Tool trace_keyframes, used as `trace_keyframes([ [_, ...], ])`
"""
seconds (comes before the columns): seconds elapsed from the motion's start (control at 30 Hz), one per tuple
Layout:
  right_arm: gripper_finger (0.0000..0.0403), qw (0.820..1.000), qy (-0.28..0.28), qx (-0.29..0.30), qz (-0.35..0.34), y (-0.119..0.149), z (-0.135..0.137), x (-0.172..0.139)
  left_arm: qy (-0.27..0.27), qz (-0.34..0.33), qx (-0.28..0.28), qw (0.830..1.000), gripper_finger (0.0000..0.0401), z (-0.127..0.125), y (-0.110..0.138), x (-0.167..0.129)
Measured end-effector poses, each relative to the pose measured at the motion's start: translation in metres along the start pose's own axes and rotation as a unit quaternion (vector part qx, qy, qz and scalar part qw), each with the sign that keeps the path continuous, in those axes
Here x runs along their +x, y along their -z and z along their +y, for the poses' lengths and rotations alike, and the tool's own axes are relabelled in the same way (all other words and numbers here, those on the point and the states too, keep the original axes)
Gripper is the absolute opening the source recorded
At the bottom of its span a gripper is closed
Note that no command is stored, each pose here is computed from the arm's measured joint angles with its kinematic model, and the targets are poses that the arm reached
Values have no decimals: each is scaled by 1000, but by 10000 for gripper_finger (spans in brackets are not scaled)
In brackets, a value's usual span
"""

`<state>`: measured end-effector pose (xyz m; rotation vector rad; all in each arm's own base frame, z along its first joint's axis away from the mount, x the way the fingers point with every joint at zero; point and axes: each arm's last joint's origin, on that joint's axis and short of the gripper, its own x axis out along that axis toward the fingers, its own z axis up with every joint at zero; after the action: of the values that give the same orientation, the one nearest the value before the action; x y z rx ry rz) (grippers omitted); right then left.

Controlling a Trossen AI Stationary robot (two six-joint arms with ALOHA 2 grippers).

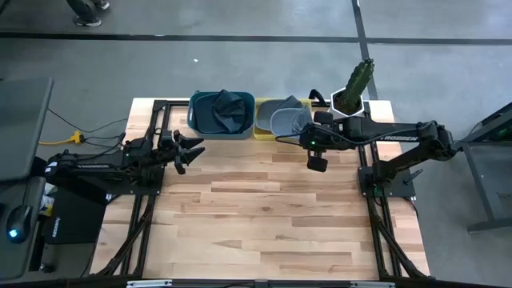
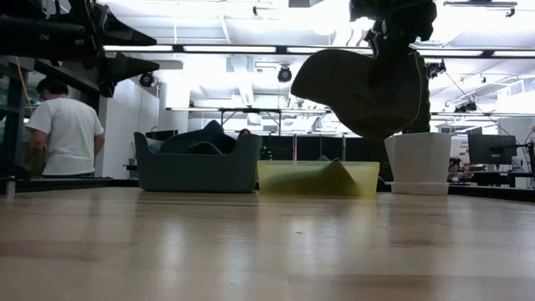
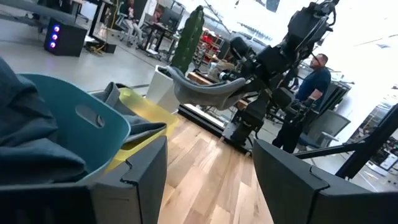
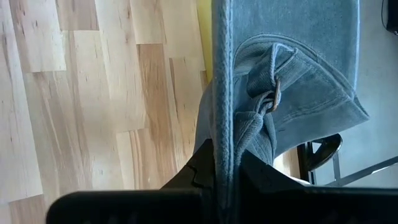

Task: Pick & Place hat
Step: Put the gray cap into the yellow bin

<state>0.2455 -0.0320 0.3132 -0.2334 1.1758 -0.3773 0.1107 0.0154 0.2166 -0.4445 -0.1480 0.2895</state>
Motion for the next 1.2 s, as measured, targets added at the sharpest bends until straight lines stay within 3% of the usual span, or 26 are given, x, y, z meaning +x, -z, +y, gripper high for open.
trace_keyframes([
  [0.27, 15, 1000, -1, 6, -3, -1, 0, 0, 11, -5, 24, 1000, 213, -1, -1, 0],
  [0.5, 15, 1000, -7, 18, -3, -1, 0, 0, 40, -42, 15, 998, 213, 10, 22, -2],
  [0.63, 15, 1000, -14, 18, -3, -1, 1, 0, 46, -67, 21, 996, 213, 10, 20, -5],
  [0.83, 15, 999, -17, 26, -19, -4, 0, 0, 35, -41, 29, 998, 213, 12, 26, -5],
  [1.2, 15, 996, -28, 68, -45, -8, -27, 10, 39, -53, 50, 997, 213, 12, 24, -5],
])
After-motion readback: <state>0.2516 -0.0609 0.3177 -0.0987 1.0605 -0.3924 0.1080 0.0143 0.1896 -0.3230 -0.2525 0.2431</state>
